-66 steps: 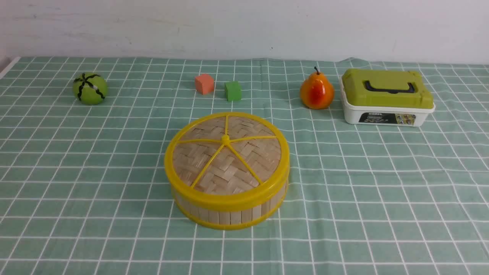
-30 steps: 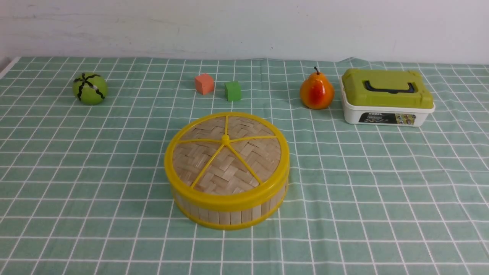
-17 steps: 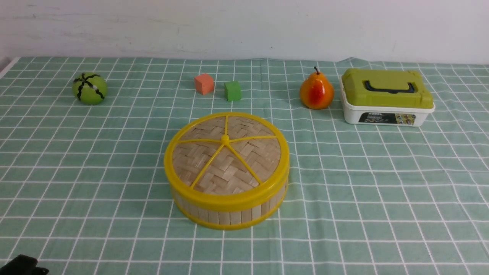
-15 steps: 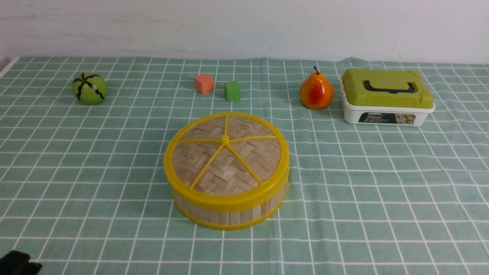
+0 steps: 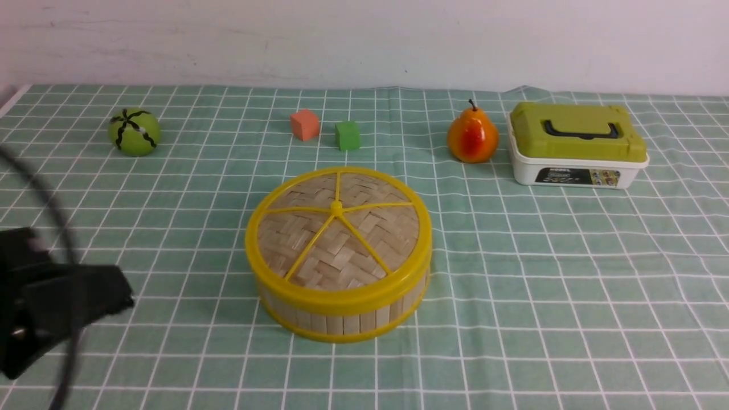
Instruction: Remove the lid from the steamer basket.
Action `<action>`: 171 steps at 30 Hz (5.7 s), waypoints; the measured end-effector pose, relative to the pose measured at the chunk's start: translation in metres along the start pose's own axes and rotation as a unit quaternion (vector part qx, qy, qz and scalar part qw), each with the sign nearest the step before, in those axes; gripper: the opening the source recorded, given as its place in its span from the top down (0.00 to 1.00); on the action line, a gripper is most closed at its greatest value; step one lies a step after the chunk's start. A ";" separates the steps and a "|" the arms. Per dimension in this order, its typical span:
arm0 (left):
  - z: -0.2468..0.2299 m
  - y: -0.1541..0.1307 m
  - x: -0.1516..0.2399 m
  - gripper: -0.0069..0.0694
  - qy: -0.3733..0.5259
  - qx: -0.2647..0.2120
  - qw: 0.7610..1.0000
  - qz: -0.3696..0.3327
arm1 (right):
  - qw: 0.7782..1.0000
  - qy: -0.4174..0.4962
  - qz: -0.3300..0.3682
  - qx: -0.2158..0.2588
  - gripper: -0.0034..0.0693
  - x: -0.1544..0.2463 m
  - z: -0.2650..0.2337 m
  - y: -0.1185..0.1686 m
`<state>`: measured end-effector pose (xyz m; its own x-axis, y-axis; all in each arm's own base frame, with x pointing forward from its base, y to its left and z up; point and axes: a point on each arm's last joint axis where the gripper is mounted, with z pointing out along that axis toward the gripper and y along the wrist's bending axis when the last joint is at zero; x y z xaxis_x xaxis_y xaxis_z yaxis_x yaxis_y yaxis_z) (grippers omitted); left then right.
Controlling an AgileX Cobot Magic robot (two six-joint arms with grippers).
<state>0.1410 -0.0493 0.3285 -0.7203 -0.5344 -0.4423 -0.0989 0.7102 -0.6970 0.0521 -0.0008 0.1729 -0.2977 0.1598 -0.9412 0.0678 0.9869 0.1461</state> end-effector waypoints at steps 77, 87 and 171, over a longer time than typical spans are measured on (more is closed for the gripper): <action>0.309 -0.106 -0.090 0.76 0.211 -0.225 0.923 0.231 | 1.000 0.000 0.000 0.000 0.62 0.000 0.000 0.000; 0.275 -0.127 -0.103 0.76 0.176 -0.205 0.933 0.239 | 1.000 0.000 0.000 0.000 0.62 0.000 0.000 0.000; -0.038 -0.018 -0.024 0.93 -0.120 -0.003 0.974 0.191 | 1.000 0.000 0.000 0.000 0.62 0.000 0.000 0.000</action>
<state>0.1339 -0.0317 0.3727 -0.5247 -0.3210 -0.7884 0.1401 0.8810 -0.4519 0.0521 -0.0008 0.1729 -0.2977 0.1598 -0.9412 0.0678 0.9869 0.1461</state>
